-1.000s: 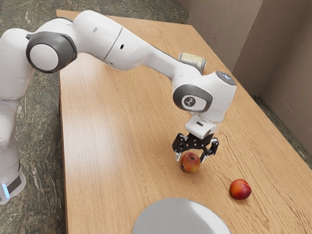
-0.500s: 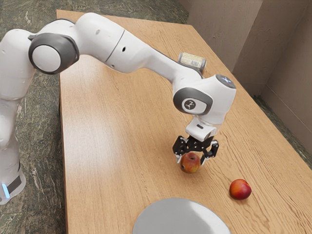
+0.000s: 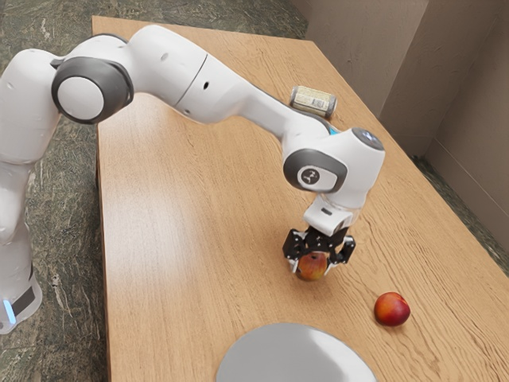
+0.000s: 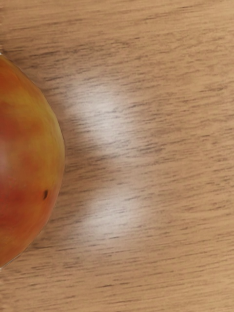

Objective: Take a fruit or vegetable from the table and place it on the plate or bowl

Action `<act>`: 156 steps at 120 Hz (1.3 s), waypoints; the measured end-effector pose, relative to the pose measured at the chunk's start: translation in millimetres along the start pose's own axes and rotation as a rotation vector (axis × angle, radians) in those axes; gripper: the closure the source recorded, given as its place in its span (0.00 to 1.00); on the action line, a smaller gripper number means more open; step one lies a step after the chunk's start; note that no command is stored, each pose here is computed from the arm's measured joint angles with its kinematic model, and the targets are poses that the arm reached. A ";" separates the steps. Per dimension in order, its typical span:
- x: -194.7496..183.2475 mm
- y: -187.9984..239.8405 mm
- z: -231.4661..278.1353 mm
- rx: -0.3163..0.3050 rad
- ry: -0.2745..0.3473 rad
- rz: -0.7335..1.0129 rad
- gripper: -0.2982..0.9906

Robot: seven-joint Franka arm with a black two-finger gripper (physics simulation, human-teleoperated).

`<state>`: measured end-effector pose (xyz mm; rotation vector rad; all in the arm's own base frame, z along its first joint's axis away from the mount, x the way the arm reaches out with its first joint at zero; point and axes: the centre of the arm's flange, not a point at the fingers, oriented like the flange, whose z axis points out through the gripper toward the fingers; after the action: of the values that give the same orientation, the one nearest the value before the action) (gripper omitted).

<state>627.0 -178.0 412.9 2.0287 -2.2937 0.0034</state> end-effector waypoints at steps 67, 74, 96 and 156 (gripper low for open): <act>162.6 73.4 -90.3 0.079 0.014 0.249 0.46; 183.9 84.5 -88.5 0.069 0.015 0.280 0.46; 238.2 114.9 -80.0 0.044 0.019 0.353 0.46; 266.2 129.5 -73.9 0.037 0.006 0.331 0.26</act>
<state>470.9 -421.8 509.4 1.6349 -2.6129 0.0720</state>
